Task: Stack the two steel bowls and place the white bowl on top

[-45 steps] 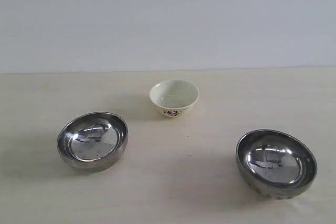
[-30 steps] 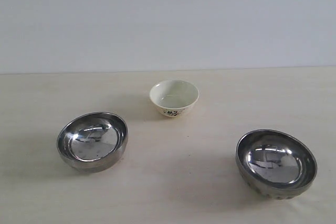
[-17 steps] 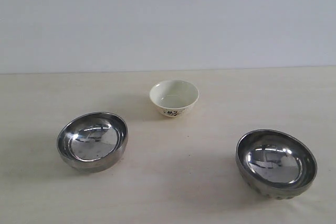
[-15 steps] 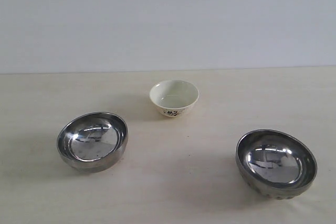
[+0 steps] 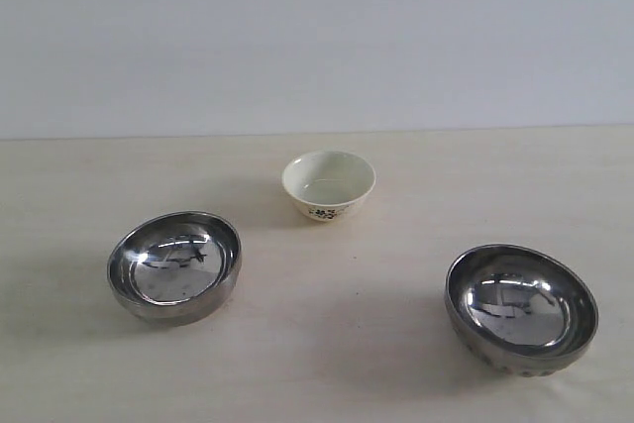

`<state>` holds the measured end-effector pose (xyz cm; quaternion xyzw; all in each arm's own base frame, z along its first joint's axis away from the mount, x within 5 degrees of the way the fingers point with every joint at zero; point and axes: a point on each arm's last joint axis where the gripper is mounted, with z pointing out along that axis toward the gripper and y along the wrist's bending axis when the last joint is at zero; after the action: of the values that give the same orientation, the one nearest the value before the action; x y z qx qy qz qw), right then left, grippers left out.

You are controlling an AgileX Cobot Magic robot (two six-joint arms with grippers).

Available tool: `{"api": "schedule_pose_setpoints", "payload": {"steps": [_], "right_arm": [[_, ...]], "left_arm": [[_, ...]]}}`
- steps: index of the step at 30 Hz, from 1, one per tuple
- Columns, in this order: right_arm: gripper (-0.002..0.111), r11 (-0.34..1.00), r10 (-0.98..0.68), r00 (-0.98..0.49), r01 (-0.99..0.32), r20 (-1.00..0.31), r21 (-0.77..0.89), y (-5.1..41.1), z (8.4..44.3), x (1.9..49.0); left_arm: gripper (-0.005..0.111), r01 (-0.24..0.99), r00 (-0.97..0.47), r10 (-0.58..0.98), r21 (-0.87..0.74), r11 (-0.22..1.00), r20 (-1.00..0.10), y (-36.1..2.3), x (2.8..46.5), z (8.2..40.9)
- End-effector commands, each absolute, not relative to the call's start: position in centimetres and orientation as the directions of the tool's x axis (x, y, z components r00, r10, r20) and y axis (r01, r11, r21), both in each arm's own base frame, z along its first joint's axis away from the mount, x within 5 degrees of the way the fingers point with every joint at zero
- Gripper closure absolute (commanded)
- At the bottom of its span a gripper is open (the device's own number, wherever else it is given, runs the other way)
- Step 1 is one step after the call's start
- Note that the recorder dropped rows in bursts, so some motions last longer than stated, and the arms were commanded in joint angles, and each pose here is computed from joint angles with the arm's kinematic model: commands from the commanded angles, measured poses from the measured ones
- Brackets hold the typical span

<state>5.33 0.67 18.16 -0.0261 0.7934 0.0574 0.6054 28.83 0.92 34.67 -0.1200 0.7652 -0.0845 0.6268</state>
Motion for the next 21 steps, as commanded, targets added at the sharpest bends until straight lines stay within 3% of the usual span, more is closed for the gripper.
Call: {"api": "schedule_pose_setpoints", "payload": {"steps": [1, 4, 6, 14, 18, 21], "right_arm": [[0.108, 0.992, 0.027, -0.255, -0.108, -0.966, 0.057, 0.6, 18.2, 5.3], [0.108, 0.992, 0.027, -0.255, -0.108, -0.966, 0.057, 0.6, 18.2, 5.3], [0.108, 0.992, 0.027, -0.255, -0.108, -0.966, 0.057, 0.6, 18.2, 5.3], [0.108, 0.992, 0.027, -0.255, -0.108, -0.966, 0.057, 0.6, 18.2, 5.3], [0.108, 0.992, 0.027, -0.255, -0.108, -0.966, 0.057, 0.6, 18.2, 5.3], [0.108, 0.992, 0.027, -0.255, -0.108, -0.966, 0.057, 0.6, 18.2, 5.3]], "left_arm": [[0.058, -0.151, -0.387, -0.249, -0.205, 0.967, -0.888, 1.0, 31.8, 30.8], [0.035, -0.166, -0.485, -0.235, -0.175, 0.97, -0.843, 0.4, 33.3, 28.7], [0.029, -0.148, -0.56, -0.183, -0.119, 0.982, -0.808, -0.5, 34.4, 27.3], [0.029, 0.007, -0.779, 0.027, 0.033, 0.999, -0.626, -4.6, 37.0, 24.1], [0.029, 0.097, -0.871, 0.083, -0.003, 0.995, -0.484, -5.8, 37.5, 22.5], [0.029, 0.203, -0.885, 0.151, -0.074, 0.976, -0.441, -6.8, 37.5, 21.3]]}}
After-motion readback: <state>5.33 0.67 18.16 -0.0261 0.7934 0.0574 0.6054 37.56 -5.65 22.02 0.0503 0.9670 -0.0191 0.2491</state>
